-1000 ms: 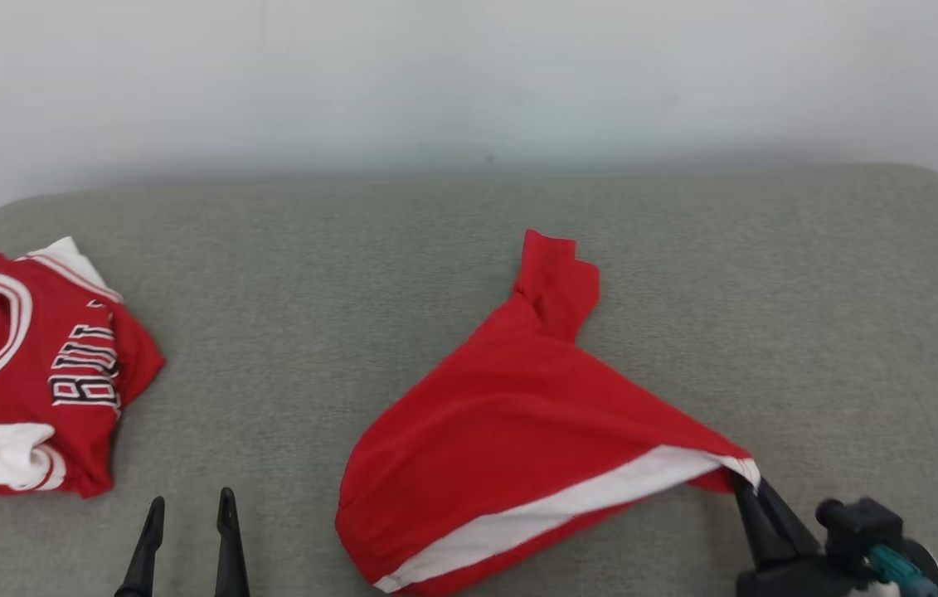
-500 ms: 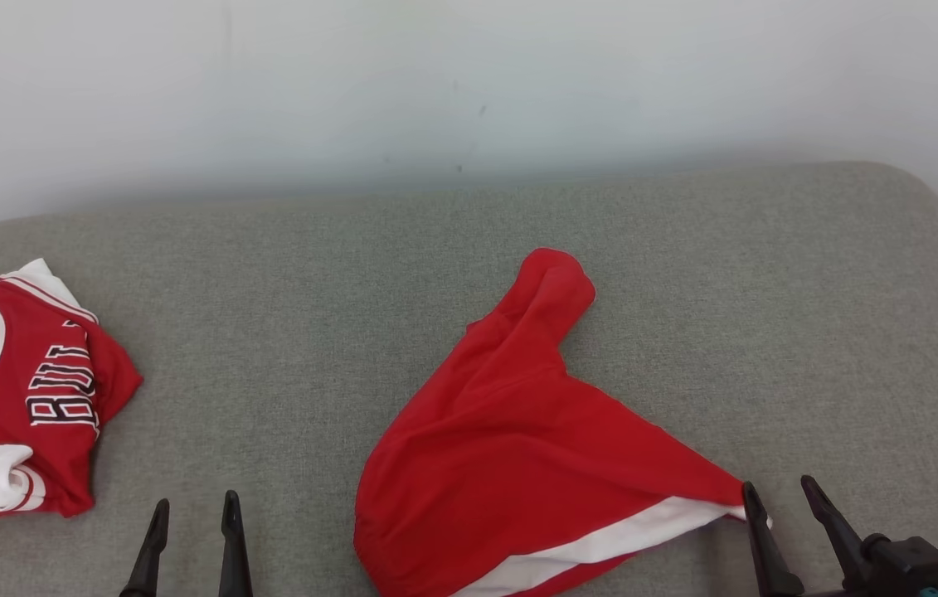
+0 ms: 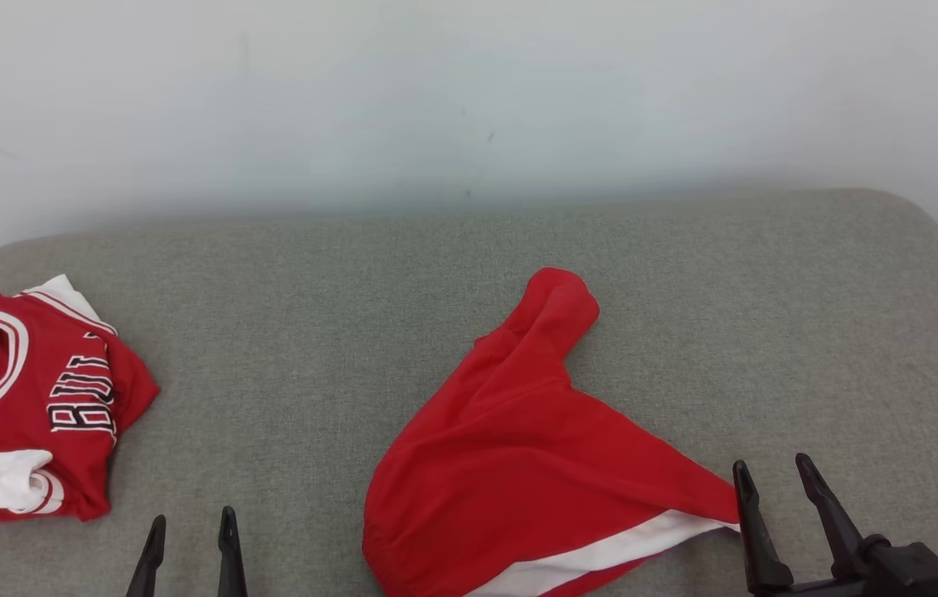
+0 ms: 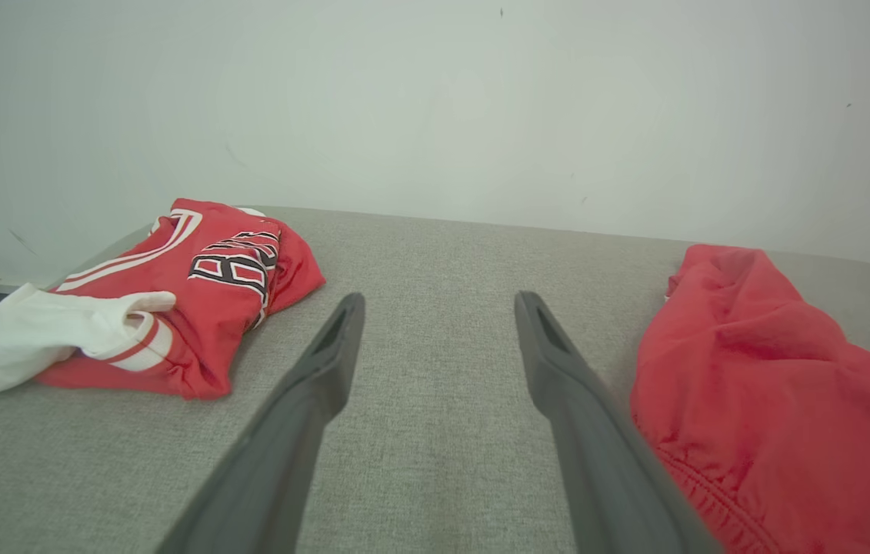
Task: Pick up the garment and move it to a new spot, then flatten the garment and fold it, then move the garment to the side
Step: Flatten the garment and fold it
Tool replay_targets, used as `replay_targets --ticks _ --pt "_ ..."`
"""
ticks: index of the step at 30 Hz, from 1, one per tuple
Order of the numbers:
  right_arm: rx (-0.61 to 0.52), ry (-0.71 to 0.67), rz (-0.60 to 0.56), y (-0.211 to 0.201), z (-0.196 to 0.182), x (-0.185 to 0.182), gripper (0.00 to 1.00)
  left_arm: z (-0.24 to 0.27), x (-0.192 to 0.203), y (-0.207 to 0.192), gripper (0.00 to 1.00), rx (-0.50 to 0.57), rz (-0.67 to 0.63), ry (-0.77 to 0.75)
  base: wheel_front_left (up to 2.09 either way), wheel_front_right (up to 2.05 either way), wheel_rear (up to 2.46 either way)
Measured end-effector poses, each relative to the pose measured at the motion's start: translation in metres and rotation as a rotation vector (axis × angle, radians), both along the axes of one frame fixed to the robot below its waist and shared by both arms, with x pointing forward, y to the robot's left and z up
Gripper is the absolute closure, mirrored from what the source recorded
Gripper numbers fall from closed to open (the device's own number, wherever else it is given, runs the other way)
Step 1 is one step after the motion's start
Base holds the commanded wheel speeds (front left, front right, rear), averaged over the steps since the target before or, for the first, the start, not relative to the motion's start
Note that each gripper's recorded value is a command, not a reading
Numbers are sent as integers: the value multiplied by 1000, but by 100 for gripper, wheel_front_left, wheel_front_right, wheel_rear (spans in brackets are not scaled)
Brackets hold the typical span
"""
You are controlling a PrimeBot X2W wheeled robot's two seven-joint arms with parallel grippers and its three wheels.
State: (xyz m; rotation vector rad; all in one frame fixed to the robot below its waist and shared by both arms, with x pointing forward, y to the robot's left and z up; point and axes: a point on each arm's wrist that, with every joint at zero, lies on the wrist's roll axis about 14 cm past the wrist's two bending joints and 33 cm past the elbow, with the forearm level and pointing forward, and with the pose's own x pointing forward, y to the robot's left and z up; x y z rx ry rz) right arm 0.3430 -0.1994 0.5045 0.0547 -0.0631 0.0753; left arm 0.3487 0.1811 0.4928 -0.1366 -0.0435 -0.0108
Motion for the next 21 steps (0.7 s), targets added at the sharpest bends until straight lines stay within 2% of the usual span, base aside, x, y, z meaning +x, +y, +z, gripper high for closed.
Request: replay_targets --ticks 9,21 --pt "29 -12 0 8 1 -2 0 3 -7 0 0 8 -1 -10 0 0 0" --pt "40 -9 2 13 -1 -1 0 -53 -37 -74 0 17 -270 167 0 0 0"
